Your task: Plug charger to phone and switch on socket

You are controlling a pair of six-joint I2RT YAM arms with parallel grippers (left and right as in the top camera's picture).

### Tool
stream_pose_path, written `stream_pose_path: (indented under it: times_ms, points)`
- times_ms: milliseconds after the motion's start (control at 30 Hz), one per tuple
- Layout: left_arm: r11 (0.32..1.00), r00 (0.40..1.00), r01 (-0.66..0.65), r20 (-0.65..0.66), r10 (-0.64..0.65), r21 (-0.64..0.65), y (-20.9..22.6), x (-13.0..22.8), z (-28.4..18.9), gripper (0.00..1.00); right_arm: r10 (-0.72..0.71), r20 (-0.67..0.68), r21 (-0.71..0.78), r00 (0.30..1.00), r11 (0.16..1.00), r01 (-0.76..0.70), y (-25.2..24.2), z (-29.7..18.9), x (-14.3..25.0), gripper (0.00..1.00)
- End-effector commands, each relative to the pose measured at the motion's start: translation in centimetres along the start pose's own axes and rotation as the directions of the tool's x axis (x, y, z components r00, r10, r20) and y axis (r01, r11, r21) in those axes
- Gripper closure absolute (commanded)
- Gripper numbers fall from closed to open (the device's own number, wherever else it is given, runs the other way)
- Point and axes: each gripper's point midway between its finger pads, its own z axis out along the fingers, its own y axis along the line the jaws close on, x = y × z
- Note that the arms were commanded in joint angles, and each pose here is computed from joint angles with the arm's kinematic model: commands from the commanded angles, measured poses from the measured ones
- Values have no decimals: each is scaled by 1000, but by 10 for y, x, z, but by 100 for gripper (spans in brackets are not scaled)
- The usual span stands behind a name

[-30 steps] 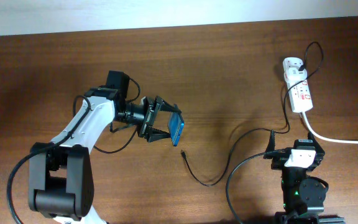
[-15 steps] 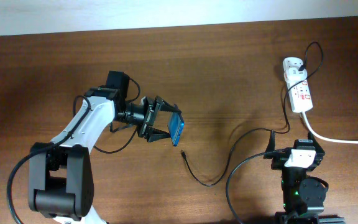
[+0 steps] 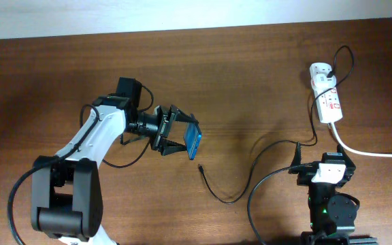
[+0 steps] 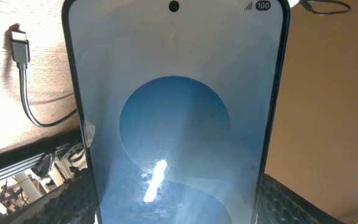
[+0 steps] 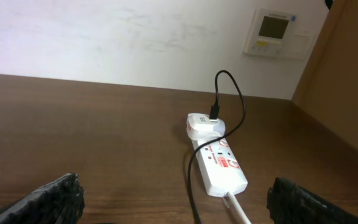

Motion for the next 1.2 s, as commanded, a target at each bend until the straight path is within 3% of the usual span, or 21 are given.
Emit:
stream_pose_path:
  times_ms: [0,633,933,1167]
  points:
    - [998,998,-56,-21,57,36,-19,18,-4,43,-6,-14,9,1000,1000,6,-1,0,4,1]
    - [998,998,-63,1,63,21,-17,14,-4,43,-5,-14,7,1000,1000,5,-1,0,4,1]
    - [998,998,-63,4,63,20,-17,14,-4,43,-2,9,-124,1000,992,3,22,-1,0,1]
    - [998,998,-64,23,64,6,-15,10,-4,43,124,51,-221,991,969,-110,34,-10,-33,1]
